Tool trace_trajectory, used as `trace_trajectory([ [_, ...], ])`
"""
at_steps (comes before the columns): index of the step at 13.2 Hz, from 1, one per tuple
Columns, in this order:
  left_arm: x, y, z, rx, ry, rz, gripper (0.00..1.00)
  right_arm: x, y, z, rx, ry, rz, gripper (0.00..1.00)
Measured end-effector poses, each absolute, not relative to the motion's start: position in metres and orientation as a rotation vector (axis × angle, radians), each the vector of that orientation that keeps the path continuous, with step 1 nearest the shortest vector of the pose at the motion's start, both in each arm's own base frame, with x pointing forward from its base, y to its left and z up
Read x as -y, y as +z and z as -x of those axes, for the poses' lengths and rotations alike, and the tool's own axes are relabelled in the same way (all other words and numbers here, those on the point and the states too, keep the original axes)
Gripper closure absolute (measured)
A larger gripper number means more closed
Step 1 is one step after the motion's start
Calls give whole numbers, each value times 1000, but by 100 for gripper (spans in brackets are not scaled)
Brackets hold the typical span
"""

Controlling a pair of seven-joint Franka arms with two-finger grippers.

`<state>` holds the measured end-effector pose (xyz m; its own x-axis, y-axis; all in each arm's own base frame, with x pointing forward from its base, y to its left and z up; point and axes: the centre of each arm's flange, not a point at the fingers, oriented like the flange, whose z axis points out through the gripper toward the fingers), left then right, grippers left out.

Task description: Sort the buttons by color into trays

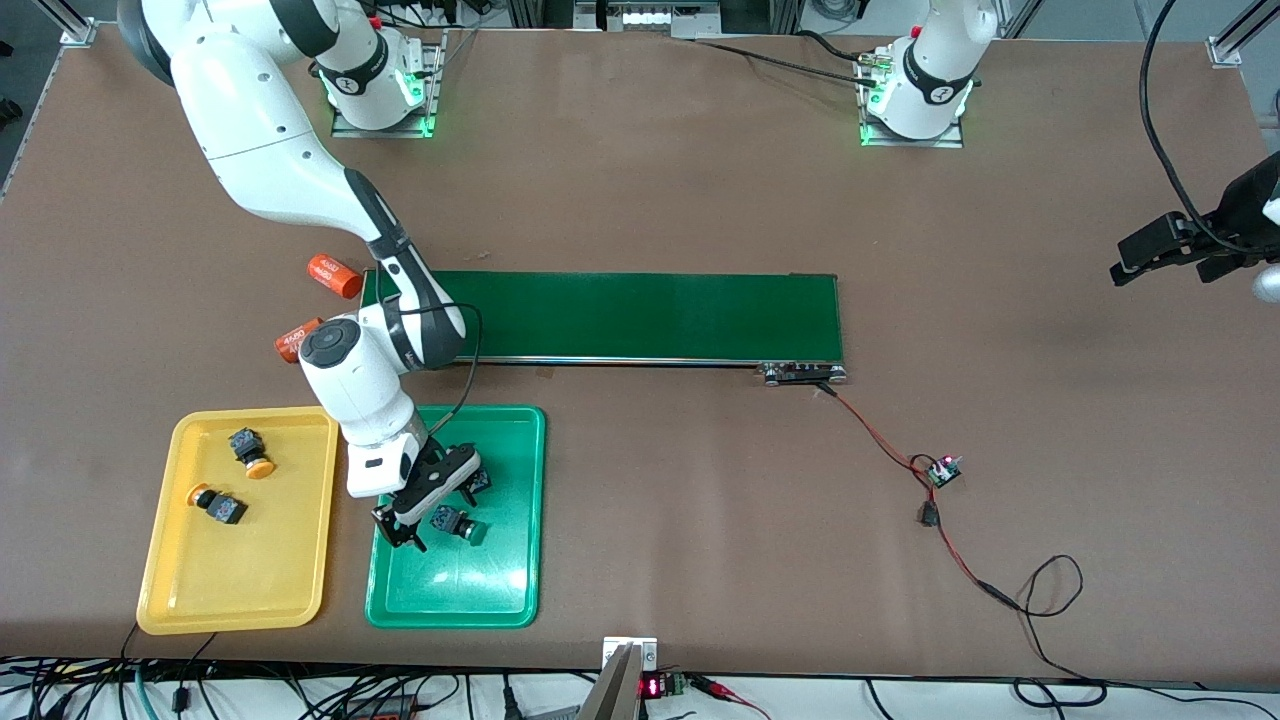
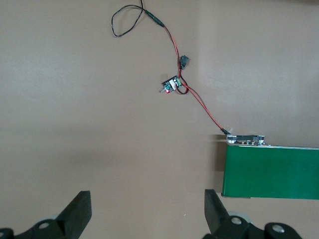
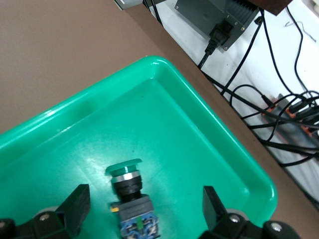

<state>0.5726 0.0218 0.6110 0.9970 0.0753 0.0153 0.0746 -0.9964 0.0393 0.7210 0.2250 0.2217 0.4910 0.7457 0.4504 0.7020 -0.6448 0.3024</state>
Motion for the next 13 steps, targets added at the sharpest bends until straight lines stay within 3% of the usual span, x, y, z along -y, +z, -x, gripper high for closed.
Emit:
trace_trajectory([
  [5,-22,611,-572,-116,20,-3101,0,-247,275,-697,-1087,628,-2850,0],
  [13,-21,611,-572,-115,21,-3101,0,-237,427,-629,-680,117,-2988,0],
])
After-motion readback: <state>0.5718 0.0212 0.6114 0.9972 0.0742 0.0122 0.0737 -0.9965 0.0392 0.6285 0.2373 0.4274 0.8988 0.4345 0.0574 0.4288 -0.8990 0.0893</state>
